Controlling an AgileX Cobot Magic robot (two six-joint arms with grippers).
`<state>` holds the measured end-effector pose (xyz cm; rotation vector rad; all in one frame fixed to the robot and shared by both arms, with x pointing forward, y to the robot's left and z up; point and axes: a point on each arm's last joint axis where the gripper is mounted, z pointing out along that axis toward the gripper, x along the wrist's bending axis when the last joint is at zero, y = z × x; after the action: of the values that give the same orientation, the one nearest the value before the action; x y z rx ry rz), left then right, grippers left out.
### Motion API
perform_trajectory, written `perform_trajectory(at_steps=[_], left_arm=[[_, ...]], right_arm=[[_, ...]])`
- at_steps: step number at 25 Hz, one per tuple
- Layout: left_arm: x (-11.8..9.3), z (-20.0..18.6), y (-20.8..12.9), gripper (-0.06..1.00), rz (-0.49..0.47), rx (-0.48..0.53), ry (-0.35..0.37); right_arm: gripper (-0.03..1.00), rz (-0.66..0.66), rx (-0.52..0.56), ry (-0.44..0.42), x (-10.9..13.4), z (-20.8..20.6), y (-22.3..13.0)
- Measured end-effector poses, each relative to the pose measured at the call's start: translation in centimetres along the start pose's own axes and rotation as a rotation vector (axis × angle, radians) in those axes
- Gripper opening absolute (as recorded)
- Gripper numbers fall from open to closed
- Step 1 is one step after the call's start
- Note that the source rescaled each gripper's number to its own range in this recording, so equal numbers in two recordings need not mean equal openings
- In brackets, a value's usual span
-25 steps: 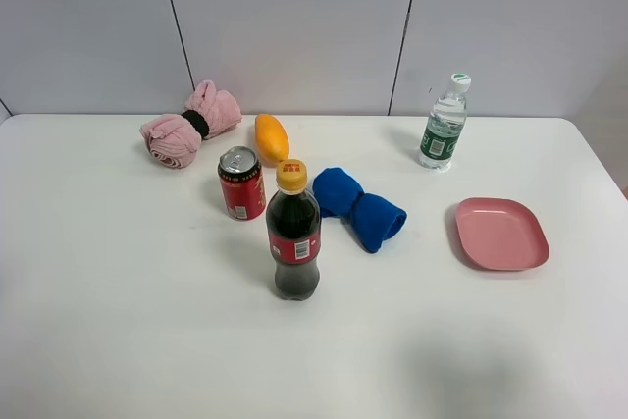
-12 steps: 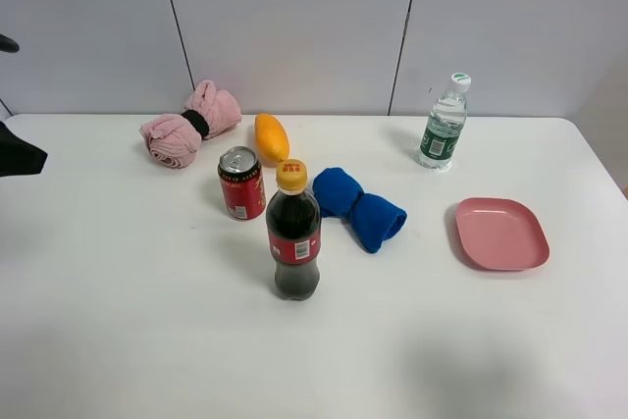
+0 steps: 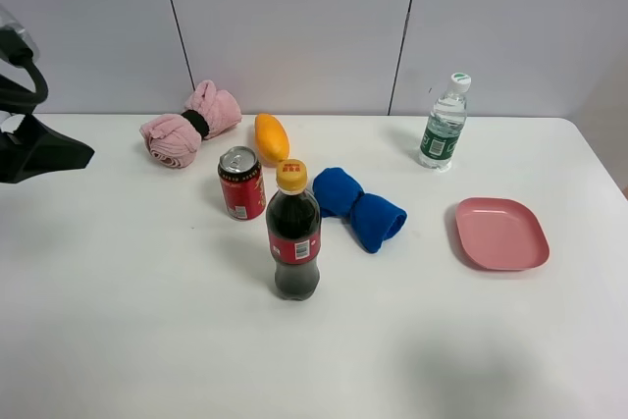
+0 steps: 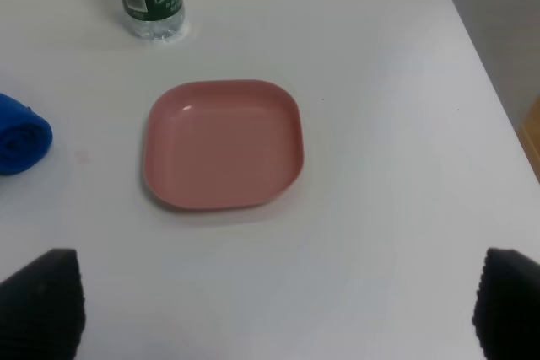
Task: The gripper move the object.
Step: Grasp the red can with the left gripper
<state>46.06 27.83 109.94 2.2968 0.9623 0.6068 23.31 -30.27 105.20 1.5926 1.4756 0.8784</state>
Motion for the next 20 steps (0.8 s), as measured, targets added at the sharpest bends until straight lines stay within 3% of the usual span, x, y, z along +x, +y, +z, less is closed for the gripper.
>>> perform_trajectory(at_steps=[11,20], left_arm=[[-1.0,5.9,1.8,0.82,0.061,0.018,-0.078],[0.0,9.4,6.3,0.82,0.048,-0.005,-0.116]], right_arm=[[1.0,0.0,0.0,0.0,0.0,0.0,0.0],[1.0,0.0,0.0,0.0,0.0,0.0,0.0]])
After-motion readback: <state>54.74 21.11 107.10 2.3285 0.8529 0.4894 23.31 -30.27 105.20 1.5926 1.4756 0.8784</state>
